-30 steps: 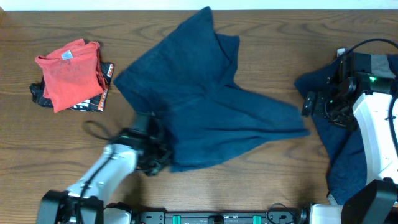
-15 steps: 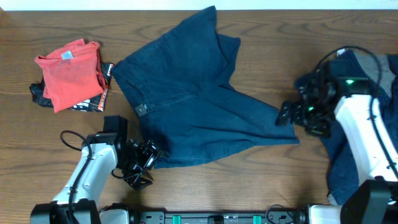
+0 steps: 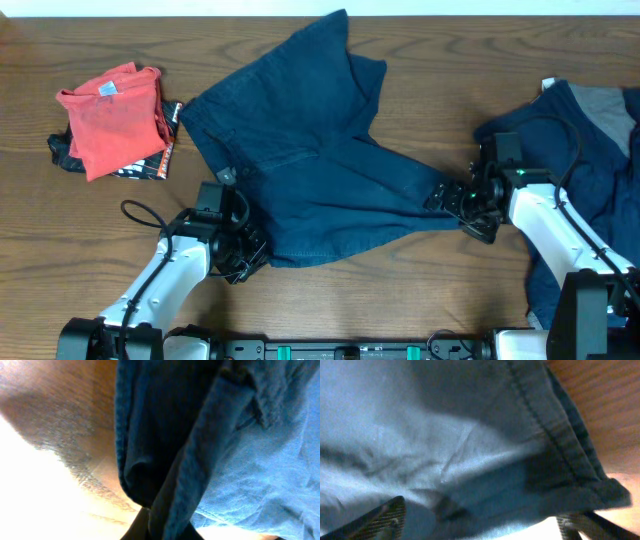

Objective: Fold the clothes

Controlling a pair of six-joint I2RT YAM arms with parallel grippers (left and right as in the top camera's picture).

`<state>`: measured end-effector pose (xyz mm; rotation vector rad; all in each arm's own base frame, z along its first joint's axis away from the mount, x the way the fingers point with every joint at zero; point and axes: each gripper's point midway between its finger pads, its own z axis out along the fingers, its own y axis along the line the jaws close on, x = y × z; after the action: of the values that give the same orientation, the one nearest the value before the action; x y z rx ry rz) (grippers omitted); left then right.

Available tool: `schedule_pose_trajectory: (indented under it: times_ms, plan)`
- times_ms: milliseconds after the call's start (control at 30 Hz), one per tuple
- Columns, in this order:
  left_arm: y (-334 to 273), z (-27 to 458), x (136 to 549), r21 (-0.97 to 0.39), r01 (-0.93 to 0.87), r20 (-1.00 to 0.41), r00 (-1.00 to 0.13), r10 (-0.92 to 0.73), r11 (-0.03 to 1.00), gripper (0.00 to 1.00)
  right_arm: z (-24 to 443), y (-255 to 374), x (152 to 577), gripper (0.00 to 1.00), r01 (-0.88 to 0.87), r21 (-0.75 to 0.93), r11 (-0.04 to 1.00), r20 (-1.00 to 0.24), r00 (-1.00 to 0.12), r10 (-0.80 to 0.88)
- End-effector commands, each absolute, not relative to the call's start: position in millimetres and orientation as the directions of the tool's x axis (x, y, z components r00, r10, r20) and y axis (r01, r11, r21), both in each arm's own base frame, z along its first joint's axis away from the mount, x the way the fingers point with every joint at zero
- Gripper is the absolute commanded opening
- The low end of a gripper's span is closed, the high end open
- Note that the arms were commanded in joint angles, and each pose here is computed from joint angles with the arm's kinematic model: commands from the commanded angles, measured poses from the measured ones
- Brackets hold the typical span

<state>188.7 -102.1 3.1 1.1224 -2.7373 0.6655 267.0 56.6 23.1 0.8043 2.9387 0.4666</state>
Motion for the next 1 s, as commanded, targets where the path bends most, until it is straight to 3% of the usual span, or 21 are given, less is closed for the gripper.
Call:
schedule_pose_trajectory:
  times_ms: [0, 67, 167, 200, 433, 767, 967]
  plan:
    - [-96.9, 0.8, 182.2, -0.317, -0.711, 0.258, -0.702, -0.664, 0.628, 0.06, 17.2, 59.5, 259.9, 0.68, 0.570, 0.300, 0.765, 0.059, -0.812, 0.581]
    - [-95.7, 2.0, 174.0, -0.296, -0.715, 0.273, -0.699, -0.661, 0.634, 0.06, 13.6, 59.1, 256.0, 0.40, 0.580, 0.290, 0.761, 0.066, -0.805, 0.589]
    - [-94.1, 6.1, 164.7, -0.283, -0.705, 0.280, -0.709, -0.647, 0.651, 0.06, 7.2, 56.3, 247.8, 0.14, 0.604, 0.264, 0.752, 0.079, -0.791, 0.607]
    - [-93.7, 8.4, 162.1, -0.282, -0.701, 0.280, -0.713, -0.643, 0.655, 0.06, 5.4, 54.4, 245.6, 0.01, 0.606, 0.252, 0.754, 0.078, -0.789, 0.609]
    - [-93.7, 35.0, 147.0, -0.353, -0.606, 0.226, -0.795, -0.563, 0.713, 0.06, 21.7, 46.0, 256.1, 0.01, 0.555, 0.276, 0.784, 0.013, -0.818, 0.575]
    - [-121.7, 107.4, 133.5, -0.621, -0.376, 0.104, -0.909, -0.403, 0.688, 0.06, 193.6, 8.4, 294.3, 0.01, 0.337, 0.376, 0.863, -0.371, -0.799, 0.474]
    - [-129.5, 169.0, 135.9, -0.715, -0.201, -0.093, -0.922, -0.376, 0.670, 0.07, 272.2, -16.6, 288.5, 0.01, 0.322, 0.292, 0.901, -0.563, -0.704, 0.434]
